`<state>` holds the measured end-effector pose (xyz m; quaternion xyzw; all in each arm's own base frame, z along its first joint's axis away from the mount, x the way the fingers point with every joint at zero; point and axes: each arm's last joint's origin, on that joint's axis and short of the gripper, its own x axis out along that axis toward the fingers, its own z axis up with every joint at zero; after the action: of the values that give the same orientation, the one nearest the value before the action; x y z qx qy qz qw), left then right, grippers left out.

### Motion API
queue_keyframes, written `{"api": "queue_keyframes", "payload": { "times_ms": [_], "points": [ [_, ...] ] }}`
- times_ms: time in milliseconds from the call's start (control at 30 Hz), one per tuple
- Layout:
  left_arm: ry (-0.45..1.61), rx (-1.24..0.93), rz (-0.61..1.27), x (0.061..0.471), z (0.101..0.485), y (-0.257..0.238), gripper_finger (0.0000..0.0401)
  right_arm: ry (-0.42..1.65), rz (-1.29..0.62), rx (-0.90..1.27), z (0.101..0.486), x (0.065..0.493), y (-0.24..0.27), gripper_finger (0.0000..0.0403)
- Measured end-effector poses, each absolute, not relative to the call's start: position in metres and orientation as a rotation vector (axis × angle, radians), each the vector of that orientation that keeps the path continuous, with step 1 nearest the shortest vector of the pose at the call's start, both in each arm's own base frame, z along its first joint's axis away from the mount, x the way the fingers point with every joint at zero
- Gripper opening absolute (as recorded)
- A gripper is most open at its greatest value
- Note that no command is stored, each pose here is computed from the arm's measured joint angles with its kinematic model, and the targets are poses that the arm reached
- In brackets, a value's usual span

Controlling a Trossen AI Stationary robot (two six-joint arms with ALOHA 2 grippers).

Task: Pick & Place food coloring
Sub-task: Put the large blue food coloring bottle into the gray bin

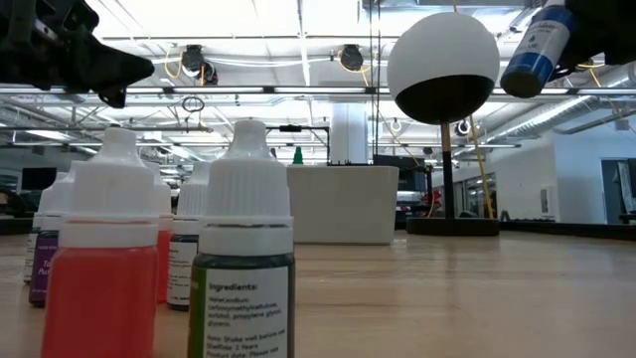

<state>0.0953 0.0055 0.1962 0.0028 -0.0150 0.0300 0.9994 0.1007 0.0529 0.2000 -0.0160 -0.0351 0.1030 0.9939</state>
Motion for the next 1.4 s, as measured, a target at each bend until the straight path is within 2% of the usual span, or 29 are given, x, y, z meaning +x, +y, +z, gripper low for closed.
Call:
{"api": "queue_keyframes", "payload": {
  "times_ms": [300,433,733,933,1133,1400],
  "points": [
    [-0.04,0.025,0.06,0.095,0.197,0.006,0.0042,-0.071,0.203,-0.029,0.2,0.101,0.053,0.011],
    [-0.039,0.026,0.06,0.095,0.197,0.006,0.0042,-0.087,0.144,0.017,0.202,0.104,0.052,0.0115],
    [-0.049,0.027,0.061,0.095,0.198,0.006,0.0042,-0.088,0.077,-0.021,0.204,0.133,0.058,0.011],
    [-0.049,0.027,0.069,0.095,0.198,0.006,0.0042,-0.045,0.092,-0.063,0.221,0.171,0.066,0.0112],
    [-0.048,0.027,0.069,0.095,0.198,0.006,0.0042,0.027,0.061,-0.197,0.24,0.228,0.077,0.011],
    [-0.048,0.025,0.069,0.095,0.198,0.006,0.0042,0.105,-0.026,-0.28,0.238,0.298,0.074,0.011]
  ]
}}
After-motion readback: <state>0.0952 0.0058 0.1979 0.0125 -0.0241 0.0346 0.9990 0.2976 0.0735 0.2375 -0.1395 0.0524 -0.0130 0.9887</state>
